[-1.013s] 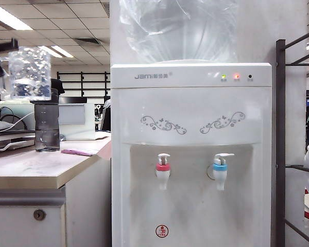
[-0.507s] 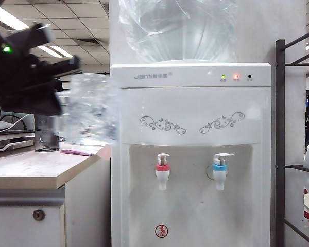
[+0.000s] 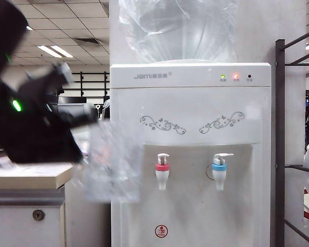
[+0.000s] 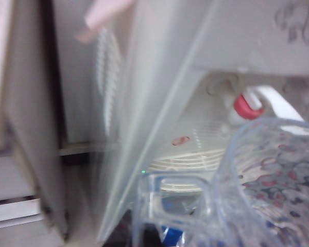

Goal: Pick up the plastic mug from the left desk, go to the hot water outlet of the water dispenser, press the vertical switch to get some water, then put the mug back on the desk.

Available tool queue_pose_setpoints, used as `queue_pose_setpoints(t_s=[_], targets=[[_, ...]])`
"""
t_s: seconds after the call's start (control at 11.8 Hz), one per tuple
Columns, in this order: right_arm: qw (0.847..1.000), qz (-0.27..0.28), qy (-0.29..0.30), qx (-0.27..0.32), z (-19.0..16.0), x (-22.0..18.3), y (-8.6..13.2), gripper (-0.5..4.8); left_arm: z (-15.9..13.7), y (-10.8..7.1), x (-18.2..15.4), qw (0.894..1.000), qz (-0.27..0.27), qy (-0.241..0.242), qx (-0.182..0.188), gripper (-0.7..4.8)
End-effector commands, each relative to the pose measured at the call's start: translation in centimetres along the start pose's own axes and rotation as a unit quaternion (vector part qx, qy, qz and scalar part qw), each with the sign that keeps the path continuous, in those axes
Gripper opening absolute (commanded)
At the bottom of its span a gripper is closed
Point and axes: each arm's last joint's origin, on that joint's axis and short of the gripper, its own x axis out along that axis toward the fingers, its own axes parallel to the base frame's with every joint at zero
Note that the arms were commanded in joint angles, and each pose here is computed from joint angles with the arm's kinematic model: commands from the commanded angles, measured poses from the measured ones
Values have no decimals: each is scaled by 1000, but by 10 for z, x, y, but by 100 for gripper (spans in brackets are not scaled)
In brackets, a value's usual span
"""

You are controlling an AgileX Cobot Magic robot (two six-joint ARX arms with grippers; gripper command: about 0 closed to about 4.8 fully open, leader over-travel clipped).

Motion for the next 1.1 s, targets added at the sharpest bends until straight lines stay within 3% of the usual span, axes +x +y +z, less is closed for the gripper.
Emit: queue_pose_setpoints(t_s=[0.08,0.42,0.51,0.68,0.76,0.93,1.1], targets=[[1000,4,2,2,5,19,-2,-6,-11,-3,23,999,-37,-36,-11,-7],[1000,27,0,2,9,53,-4,-6,-46,-1,49,998,-45,-5,-31,-6],[999,43,14,4,7,69,-5,-6,-41,-7,65,998,-50,-21,-36,-6],[998,61,23,6,4,79,-5,-6,-36,-16,81,998,-52,-13,-16,-6],[998,64,20,5,5,83,-5,-6,-37,-20,93,999,-45,28,-7,-6],[998,63,14,4,6,85,-5,-6,-42,-23,98,997,-38,65,1,-6],[998,63,8,3,7,86,-5,-6,-46,-22,100,997,-35,70,4,-6]])
